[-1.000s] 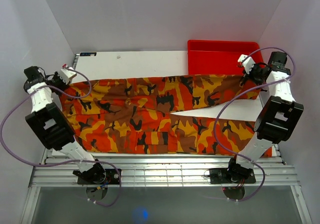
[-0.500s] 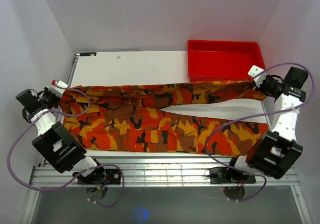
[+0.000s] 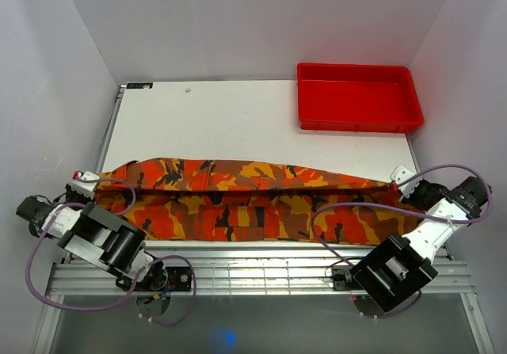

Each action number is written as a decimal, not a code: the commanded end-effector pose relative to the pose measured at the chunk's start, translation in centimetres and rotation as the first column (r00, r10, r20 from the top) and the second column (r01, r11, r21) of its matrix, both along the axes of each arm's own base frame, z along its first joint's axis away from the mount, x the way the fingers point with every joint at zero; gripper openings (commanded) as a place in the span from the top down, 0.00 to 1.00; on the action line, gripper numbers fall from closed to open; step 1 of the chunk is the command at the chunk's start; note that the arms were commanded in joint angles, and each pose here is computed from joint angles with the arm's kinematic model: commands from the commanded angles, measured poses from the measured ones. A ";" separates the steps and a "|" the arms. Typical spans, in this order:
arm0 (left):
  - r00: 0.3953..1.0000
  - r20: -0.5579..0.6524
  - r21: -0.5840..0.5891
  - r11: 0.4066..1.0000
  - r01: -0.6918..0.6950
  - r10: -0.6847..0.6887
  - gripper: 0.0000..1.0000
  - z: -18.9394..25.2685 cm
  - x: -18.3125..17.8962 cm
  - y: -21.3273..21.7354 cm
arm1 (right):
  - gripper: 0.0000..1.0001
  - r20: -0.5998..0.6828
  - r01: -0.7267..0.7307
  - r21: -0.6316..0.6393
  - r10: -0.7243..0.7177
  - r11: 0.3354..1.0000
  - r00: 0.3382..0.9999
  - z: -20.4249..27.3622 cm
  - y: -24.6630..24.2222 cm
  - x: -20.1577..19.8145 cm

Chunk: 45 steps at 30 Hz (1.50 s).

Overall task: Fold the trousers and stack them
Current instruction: Fold the trousers

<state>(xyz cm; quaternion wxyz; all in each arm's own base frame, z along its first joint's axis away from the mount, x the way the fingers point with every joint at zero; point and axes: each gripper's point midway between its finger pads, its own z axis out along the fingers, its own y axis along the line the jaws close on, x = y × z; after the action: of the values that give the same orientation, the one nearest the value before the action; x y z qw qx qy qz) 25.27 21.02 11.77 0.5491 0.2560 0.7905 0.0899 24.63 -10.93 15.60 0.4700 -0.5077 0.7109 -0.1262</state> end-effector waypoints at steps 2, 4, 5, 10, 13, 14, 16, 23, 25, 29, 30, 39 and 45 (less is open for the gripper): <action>0.994 -0.108 0.156 0.986 0.051 -0.034 1.00 -2.8 -3.5 1.7 | 0.92 -0.152 -0.037 -0.179 0.009 0.983 0.988 -5.3 -2.9 -3.7; 0.977 -0.200 0.155 0.982 0.107 -0.075 1.00 -5.1 -5.1 1.3 | 0.92 -0.204 -0.058 -0.181 0.021 0.982 0.979 -7.0 -2.9 -4.9; 0.971 -0.225 0.156 0.980 0.122 -0.085 1.00 -5.7 -5.5 1.3 | 0.92 -0.232 -0.080 -0.194 0.033 0.978 0.972 -7.9 -3.1 -5.3; 0.928 -0.348 0.164 0.966 0.202 -0.135 1.00 -8.0 -7.4 1.6 | 0.92 -0.282 -0.138 -0.220 0.073 0.966 0.957 -10.5 -3.1 -6.8; 0.906 -0.386 0.198 0.944 0.265 -0.173 1.00 -8.5 -8.0 1.4 | 0.92 -0.231 -0.144 -0.251 0.085 0.957 0.969 -9.5 -3.3 -6.0; 0.906 -0.386 0.212 0.940 0.268 -0.172 1.00 -8.4 -8.0 1.4 | 0.92 -0.199 -0.147 -0.267 0.095 0.952 0.976 -8.8 -3.3 -5.5; 0.917 -0.365 0.240 0.935 0.260 -0.161 1.00 -7.8 -7.6 1.9 | 0.92 -0.148 -0.145 -0.302 0.103 0.942 0.984 -6.9 -3.8 -4.6; 0.935 -0.326 0.177 0.962 0.206 -0.140 1.00 -4.1 -6.2 4.2 | 0.92 -0.046 -0.115 -0.288 0.106 0.951 0.993 0.4 -5.6 -2.0; 0.918 -0.352 0.088 0.970 0.228 -0.184 1.00 -4.2 -6.7 3.4 | 0.92 -0.088 -0.129 -0.267 0.109 0.955 0.990 0.0 -5.4 -2.6; 0.886 -0.397 0.048 0.959 0.278 -0.237 1.00 -3.5 -7.6 2.9 | 0.92 -0.200 -0.203 -0.330 0.142 0.922 0.969 -3.3 -5.2 -4.5; 0.868 -0.425 0.029 0.954 0.298 -0.258 1.00 -4.1 -8.2 2.2 | 0.92 -0.221 -0.219 -0.324 0.151 0.920 0.964 -5.1 -4.6 -5.1; 0.818 -0.523 0.120 0.930 0.348 -0.239 0.30 -5.9 -10.3 1.6 | 0.38 -0.248 -0.206 -0.366 0.118 0.907 0.961 -6.6 -4.8 -6.2; 0.882 -0.408 0.123 0.943 0.310 -0.236 0.02 2.0 -7.9 2.6 | 0.16 -0.166 -0.046 -0.329 -0.010 0.943 0.986 -1.0 -9.5 -3.4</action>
<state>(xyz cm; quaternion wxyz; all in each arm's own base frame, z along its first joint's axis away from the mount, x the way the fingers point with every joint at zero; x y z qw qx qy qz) 15.05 22.42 8.11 0.3163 0.3138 0.8941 -0.0464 17.86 -16.91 9.69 0.3236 -0.4425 0.8326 -0.0791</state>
